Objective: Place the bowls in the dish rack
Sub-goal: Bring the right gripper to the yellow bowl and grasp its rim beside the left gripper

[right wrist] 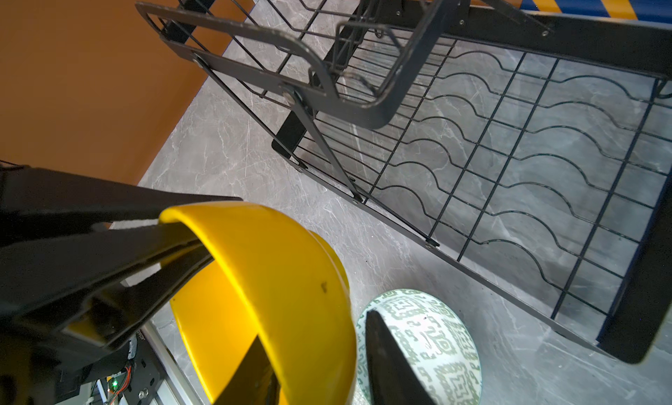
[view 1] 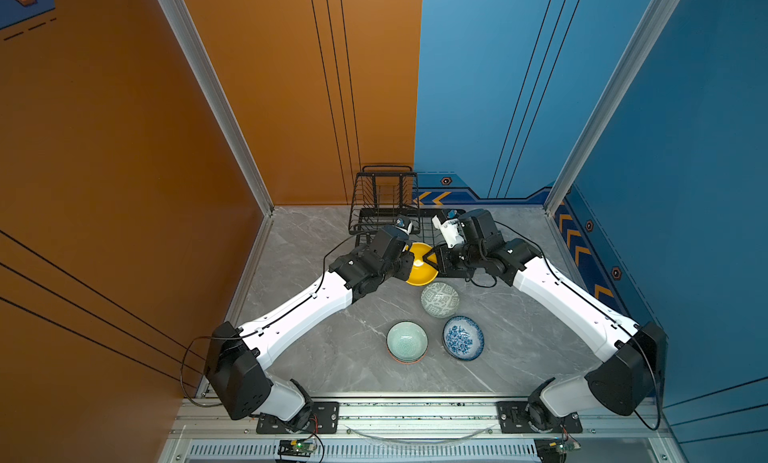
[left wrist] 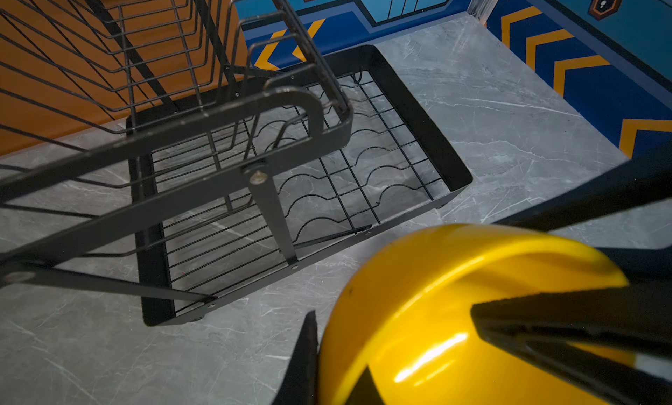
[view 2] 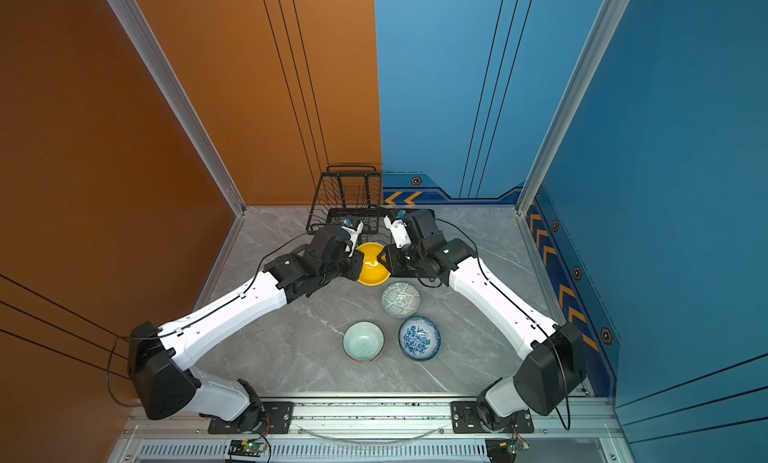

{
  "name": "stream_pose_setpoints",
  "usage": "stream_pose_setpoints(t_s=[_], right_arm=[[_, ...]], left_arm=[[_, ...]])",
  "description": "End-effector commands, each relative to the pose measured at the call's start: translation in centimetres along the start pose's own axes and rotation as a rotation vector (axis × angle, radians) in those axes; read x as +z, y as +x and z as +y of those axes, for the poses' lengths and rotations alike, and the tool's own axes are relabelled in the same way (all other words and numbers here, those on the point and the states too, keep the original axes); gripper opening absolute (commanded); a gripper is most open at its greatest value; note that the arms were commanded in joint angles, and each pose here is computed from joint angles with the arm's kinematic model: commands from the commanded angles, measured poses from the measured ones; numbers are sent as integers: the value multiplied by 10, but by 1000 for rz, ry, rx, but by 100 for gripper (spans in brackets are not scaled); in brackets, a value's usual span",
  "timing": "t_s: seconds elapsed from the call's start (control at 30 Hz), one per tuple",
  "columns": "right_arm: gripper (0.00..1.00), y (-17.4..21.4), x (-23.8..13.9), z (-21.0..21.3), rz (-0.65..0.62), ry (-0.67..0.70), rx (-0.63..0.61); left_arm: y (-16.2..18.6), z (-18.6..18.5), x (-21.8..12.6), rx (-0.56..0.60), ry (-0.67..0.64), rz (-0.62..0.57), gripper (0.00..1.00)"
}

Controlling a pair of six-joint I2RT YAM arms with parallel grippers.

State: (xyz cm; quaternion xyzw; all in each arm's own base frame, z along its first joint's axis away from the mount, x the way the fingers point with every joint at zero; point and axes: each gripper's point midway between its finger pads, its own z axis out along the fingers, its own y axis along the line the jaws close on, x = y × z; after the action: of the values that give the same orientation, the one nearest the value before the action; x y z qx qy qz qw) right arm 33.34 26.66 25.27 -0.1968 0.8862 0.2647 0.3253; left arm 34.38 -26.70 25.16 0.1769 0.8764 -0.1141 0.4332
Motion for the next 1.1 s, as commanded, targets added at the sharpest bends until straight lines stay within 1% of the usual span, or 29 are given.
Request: stream_pose_setpoints(t_s=[0.0,0.13,0.2,0.23,0.33,0.43,0.9,0.93,1.03,1.07], right_arm=[[27,3,4,-1,22,13,8],[23,6,8,-2,34,13,11],[17,6,9,-2,36,15,11],[13,6,9,-3,37,16,12],[9,7,10,-3,38,16,10],[0,7,11,-4,41,19,9],[0,5,8,-13,26,69,-15],[0,4,8,-14,19,79,-17],[0,1,6,-17,6,104,-20],[0,1,5,-17,5,105,-21]], left_arm=[[-22,-1,-4,-15,6,-65,0],[-22,-3,-4,-18,11,-67,0],[-22,-4,-4,-19,18,-72,0],[-21,-5,-3,-20,24,-70,0],[-20,-11,-3,-18,49,-74,0],[-20,-16,-3,-20,71,-81,0],[-17,-19,-7,-24,107,-80,0],[-16,-20,-7,-23,110,-79,2],[-16,-21,-6,-21,117,-74,3],[-16,-22,-6,-20,122,-73,6]])
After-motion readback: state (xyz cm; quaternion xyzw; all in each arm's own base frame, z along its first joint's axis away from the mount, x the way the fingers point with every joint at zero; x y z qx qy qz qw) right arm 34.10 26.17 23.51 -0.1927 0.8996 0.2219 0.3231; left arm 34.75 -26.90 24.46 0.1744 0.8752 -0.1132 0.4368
